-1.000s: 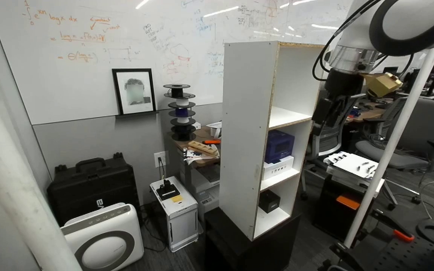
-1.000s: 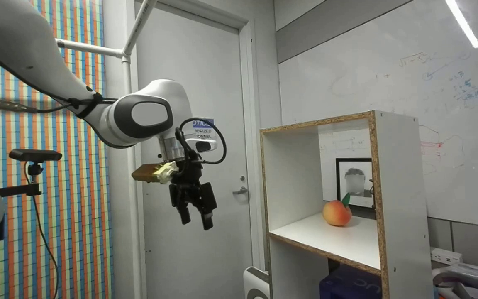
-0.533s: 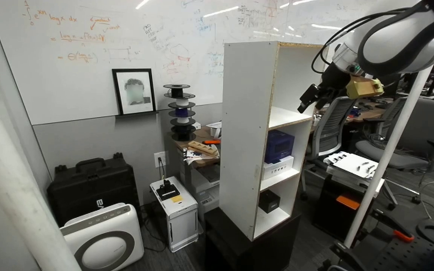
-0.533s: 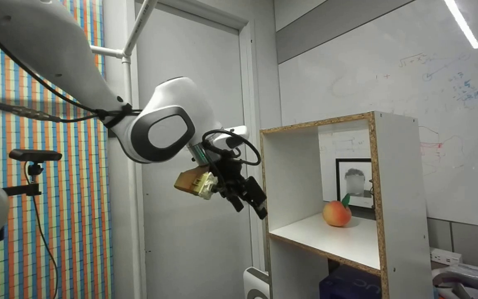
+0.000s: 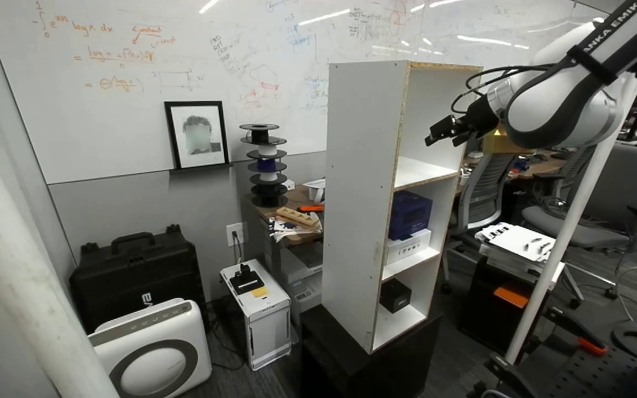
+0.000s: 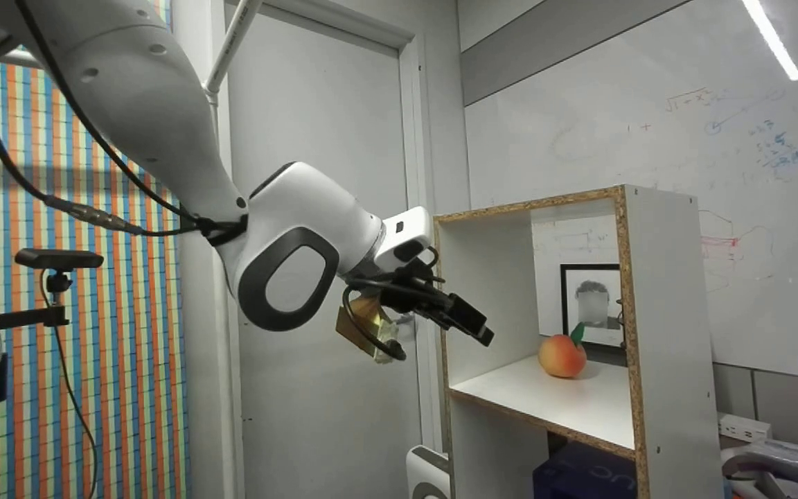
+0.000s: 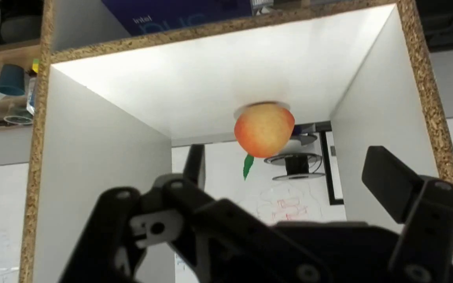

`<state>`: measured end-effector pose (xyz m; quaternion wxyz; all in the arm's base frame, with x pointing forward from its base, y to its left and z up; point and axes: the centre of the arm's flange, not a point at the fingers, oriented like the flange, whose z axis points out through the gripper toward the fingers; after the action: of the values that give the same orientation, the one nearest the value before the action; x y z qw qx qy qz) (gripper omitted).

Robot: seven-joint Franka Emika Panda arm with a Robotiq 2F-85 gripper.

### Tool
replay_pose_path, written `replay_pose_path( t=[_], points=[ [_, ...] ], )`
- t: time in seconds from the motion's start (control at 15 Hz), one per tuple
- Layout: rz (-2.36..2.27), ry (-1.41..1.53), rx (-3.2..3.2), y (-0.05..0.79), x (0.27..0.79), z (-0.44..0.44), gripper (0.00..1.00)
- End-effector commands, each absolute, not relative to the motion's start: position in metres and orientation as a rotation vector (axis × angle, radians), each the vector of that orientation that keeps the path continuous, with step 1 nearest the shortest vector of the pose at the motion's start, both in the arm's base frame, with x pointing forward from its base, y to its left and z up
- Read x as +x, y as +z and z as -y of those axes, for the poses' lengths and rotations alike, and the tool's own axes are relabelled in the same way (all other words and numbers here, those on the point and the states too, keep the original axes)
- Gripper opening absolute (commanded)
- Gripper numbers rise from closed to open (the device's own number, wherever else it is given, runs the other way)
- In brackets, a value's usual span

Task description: Pick up the peach from the shelf and place it on top of the shelf

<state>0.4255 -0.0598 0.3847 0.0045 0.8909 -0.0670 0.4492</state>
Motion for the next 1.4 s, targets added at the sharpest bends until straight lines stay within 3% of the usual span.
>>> replay_pose_path(
  t=[0.0, 0.73, 1.33],
  points=[
    [0.238, 1.684, 2.682, 0.327, 0.454, 0.068, 1.00],
    [0.585, 1.756, 2.735, 0.277, 0.517, 0.141, 1.00],
    [0.585, 1.903, 2.762, 0.295, 0.581, 0.126, 1.00]
  ],
)
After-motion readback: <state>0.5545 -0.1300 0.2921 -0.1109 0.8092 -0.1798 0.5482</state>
